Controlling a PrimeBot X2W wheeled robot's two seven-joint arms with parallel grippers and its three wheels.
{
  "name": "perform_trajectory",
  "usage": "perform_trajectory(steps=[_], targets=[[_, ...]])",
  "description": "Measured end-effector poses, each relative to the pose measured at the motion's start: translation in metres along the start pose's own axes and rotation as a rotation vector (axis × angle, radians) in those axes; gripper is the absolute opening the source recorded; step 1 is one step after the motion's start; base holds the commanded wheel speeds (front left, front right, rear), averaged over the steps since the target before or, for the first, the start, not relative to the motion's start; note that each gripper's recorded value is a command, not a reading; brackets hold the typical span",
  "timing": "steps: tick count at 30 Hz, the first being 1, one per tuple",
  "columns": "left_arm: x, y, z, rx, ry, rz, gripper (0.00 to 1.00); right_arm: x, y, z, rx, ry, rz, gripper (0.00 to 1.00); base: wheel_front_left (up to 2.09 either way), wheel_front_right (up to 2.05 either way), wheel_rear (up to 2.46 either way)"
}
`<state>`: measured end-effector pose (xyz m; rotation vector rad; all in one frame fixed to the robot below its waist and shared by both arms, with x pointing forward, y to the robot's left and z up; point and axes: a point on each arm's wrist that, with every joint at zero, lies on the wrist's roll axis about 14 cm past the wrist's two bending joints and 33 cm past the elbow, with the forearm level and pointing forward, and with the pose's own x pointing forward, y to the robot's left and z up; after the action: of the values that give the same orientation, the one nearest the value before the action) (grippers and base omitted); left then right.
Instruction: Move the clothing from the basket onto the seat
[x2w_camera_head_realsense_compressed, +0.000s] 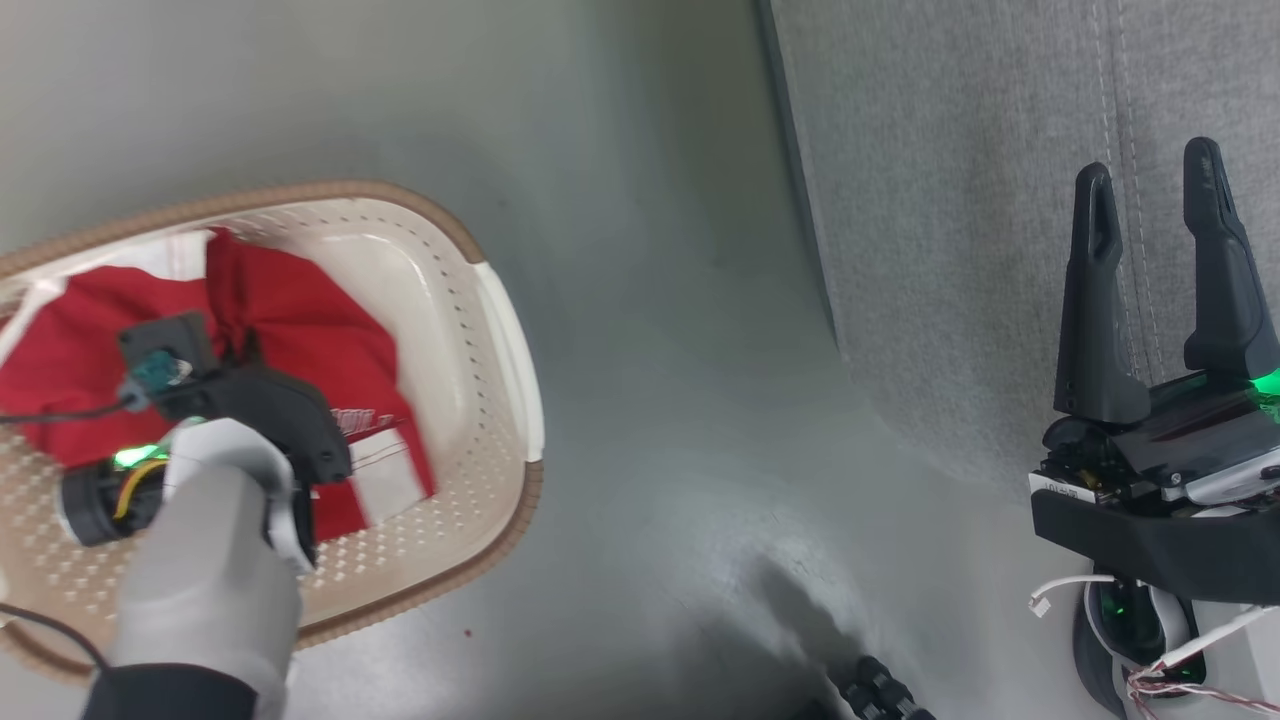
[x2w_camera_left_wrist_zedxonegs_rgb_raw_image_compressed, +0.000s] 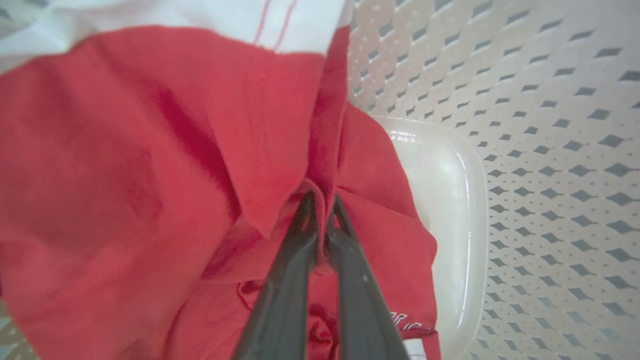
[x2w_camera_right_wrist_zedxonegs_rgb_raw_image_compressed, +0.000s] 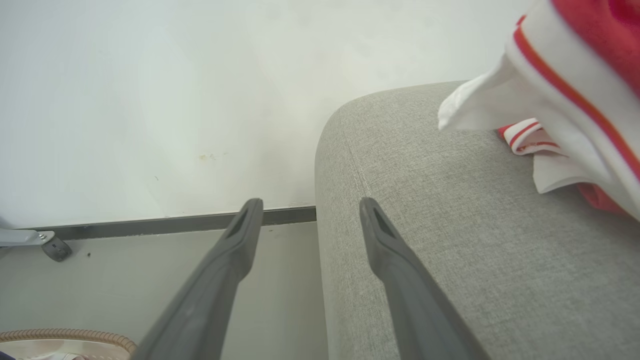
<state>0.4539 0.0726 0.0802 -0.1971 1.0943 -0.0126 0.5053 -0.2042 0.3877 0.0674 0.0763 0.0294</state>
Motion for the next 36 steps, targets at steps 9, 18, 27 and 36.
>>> perform_trajectory(steps=[9, 18, 27, 36], targets=[[-0.035, 0.006, 0.013, -0.018, -0.079, -0.003, 0.00, 0.000, 0.009, 0.008, 0.012, -0.006, 0.040, 1.00, 0.00, 0.00, 0.00], [-0.078, 0.014, 0.032, -0.039, -0.157, -0.007, 0.00, -0.002, 0.019, 0.025, 0.021, -0.025, 0.074, 1.00, 0.00, 0.00, 0.00], [-0.124, 0.026, 0.064, -0.059, -0.279, 0.001, 0.00, -0.011, 0.030, 0.045, 0.031, -0.047, 0.102, 1.00, 0.00, 0.00, 0.00], [-0.176, 0.033, 0.100, -0.077, -0.438, -0.010, 0.00, -0.027, 0.047, 0.064, 0.045, -0.066, 0.141, 1.00, 0.00, 0.00, 0.00]])
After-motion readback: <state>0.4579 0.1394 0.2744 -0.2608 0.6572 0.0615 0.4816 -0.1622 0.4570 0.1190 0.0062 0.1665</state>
